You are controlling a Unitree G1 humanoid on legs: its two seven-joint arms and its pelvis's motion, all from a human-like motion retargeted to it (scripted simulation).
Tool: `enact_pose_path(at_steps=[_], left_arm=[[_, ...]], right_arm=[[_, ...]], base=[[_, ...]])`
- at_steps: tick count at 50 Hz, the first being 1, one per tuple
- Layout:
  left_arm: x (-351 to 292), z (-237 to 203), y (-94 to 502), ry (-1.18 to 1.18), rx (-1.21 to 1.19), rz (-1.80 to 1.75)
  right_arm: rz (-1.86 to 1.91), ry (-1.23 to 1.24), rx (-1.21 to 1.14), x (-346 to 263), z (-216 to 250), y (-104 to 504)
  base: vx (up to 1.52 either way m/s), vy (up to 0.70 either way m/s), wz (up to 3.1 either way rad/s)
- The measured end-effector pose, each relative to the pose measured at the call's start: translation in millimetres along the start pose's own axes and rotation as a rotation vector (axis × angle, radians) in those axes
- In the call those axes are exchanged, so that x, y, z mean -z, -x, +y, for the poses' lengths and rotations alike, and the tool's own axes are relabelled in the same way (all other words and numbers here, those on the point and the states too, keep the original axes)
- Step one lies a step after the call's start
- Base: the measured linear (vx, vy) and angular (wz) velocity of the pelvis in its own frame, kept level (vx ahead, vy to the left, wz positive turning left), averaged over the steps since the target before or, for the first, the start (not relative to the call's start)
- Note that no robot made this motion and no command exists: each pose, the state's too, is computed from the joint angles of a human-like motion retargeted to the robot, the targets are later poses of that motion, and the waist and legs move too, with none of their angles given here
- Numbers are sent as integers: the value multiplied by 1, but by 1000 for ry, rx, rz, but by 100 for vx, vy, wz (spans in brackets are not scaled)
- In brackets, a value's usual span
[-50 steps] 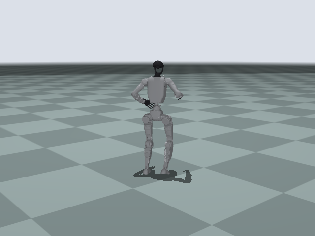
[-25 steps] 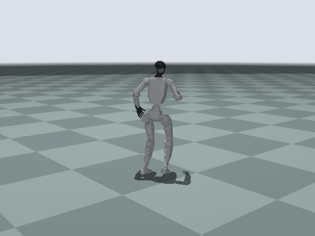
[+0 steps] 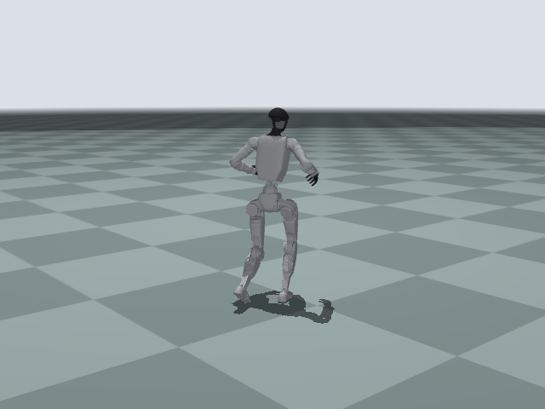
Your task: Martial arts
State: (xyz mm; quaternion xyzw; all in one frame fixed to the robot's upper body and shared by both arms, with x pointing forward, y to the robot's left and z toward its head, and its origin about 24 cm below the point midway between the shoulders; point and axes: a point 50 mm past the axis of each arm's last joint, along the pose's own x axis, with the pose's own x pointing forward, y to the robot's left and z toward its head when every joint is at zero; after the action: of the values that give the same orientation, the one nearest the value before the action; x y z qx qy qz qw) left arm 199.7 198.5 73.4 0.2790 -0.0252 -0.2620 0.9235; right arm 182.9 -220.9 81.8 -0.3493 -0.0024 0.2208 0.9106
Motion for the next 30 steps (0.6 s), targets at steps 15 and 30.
enact_pose_path(at_steps=[15, 30], left_arm=[[-57, 24, 9, 179, -147, -325], [150, -71, 75, 183, -37, 799]], right_arm=[[313, -391, 337, 66, 20, 62], [-604, 374, 690, -122, -100, 17]], base=[[48, 15, 14], [10, -2, 90]])
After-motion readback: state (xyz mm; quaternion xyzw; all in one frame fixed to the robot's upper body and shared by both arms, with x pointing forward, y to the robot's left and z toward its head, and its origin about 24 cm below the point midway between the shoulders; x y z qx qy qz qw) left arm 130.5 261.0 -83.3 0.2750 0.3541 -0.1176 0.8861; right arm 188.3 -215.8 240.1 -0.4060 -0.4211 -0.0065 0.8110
